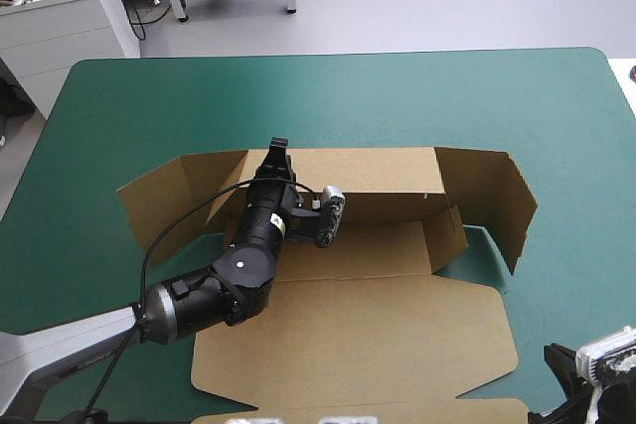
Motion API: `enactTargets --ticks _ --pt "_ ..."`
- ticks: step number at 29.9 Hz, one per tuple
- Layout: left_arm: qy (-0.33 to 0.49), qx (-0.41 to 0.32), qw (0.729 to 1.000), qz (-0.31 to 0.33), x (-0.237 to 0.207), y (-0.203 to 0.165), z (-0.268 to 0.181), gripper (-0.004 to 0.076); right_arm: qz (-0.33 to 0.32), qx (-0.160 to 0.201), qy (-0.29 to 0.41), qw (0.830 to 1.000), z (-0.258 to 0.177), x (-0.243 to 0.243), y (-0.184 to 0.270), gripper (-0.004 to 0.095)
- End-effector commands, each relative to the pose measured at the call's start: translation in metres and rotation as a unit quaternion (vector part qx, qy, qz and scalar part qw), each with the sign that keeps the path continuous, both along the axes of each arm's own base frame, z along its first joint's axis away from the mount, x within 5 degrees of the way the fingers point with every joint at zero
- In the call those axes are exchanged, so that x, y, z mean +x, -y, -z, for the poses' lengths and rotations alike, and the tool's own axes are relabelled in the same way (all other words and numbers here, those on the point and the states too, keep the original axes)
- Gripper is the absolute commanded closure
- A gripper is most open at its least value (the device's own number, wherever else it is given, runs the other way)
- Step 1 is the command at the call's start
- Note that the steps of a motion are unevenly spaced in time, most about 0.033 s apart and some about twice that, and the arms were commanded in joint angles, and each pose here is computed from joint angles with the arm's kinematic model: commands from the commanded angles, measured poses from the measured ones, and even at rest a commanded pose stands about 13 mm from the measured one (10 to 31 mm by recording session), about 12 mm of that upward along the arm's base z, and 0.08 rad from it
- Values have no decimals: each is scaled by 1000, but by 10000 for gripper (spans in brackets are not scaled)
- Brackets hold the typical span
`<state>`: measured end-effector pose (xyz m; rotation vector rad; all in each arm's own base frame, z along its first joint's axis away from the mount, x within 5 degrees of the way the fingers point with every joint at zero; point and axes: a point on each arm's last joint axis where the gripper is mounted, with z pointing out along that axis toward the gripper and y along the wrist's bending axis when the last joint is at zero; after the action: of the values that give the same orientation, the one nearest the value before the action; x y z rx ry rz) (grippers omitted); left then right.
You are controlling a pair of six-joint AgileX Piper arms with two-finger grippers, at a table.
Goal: Fold the box
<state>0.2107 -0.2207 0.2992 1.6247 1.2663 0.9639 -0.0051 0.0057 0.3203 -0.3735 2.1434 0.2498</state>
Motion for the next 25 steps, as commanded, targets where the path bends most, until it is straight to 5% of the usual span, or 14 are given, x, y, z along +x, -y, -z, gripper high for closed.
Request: enactTargets --ticks 1,10,13,20,25 --pt "44 -8 999 1 -4 -7 -18 734 2 7 33 999 -11 3 -1 909" --pt "41 -53 998 8 -15 2 -20 734 8 16 28 999 -11 3 -1 863" --pt "40 -55 998 4 -15 1 -20 734 8 16 28 999 -11 4 -1 714" --pt "37 -87 995 -22 -14 -1 -20 734 36 65 57 996 -19 10 -2 179" --pt "36 -93 995 -24 -14 -1 -20 734 90 120 87 985 -36 29 -2 112"
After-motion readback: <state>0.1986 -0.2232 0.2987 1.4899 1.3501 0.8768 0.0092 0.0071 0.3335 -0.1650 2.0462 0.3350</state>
